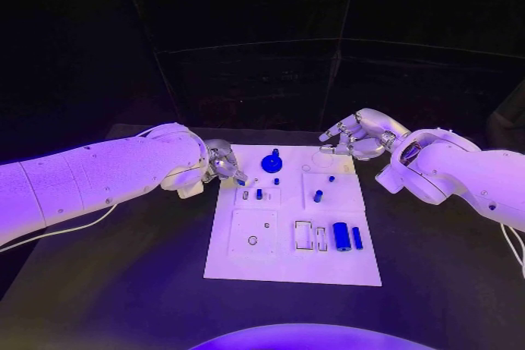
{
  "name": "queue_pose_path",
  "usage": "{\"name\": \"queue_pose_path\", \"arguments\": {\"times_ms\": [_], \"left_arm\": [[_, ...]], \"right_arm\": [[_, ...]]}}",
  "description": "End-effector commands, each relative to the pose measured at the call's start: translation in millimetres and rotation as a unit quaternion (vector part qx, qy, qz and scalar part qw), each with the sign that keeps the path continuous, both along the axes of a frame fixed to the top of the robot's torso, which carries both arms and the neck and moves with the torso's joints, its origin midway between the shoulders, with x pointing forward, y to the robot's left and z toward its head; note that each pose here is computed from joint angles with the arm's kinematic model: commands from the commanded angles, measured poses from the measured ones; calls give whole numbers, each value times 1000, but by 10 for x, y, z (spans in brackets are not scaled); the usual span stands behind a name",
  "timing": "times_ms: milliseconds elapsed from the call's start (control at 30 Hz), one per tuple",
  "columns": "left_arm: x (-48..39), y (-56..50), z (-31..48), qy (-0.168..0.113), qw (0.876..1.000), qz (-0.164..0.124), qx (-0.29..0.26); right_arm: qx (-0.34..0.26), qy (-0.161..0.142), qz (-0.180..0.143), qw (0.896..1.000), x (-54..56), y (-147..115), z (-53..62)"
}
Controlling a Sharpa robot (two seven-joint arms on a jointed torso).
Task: Assemble the parts on the task board
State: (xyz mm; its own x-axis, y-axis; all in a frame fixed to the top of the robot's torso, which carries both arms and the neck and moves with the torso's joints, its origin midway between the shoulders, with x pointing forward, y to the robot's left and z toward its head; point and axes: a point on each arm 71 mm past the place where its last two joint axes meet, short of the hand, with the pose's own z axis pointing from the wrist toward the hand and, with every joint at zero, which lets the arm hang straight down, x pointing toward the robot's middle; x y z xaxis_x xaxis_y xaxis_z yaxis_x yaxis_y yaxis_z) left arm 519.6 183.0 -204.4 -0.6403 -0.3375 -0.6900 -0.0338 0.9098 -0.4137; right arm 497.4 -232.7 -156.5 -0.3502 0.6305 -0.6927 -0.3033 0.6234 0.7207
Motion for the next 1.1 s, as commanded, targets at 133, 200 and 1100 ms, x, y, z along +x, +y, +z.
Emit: {"name": "queue_pose_path", "arguments": {"times_ms": [133, 200, 1100], "left_arm": [[-95, -1, -17, -41, 999, 17, 9], [-126, -13, -50, -42, 999, 14, 14], [-250, -132, -207, -20, 998, -24, 46]], "right_arm": [[2, 0, 4, 1000, 0, 11, 12], [2, 0, 4, 1000, 0, 13, 12], [0, 3, 5, 1000, 4, 18, 5]]}}
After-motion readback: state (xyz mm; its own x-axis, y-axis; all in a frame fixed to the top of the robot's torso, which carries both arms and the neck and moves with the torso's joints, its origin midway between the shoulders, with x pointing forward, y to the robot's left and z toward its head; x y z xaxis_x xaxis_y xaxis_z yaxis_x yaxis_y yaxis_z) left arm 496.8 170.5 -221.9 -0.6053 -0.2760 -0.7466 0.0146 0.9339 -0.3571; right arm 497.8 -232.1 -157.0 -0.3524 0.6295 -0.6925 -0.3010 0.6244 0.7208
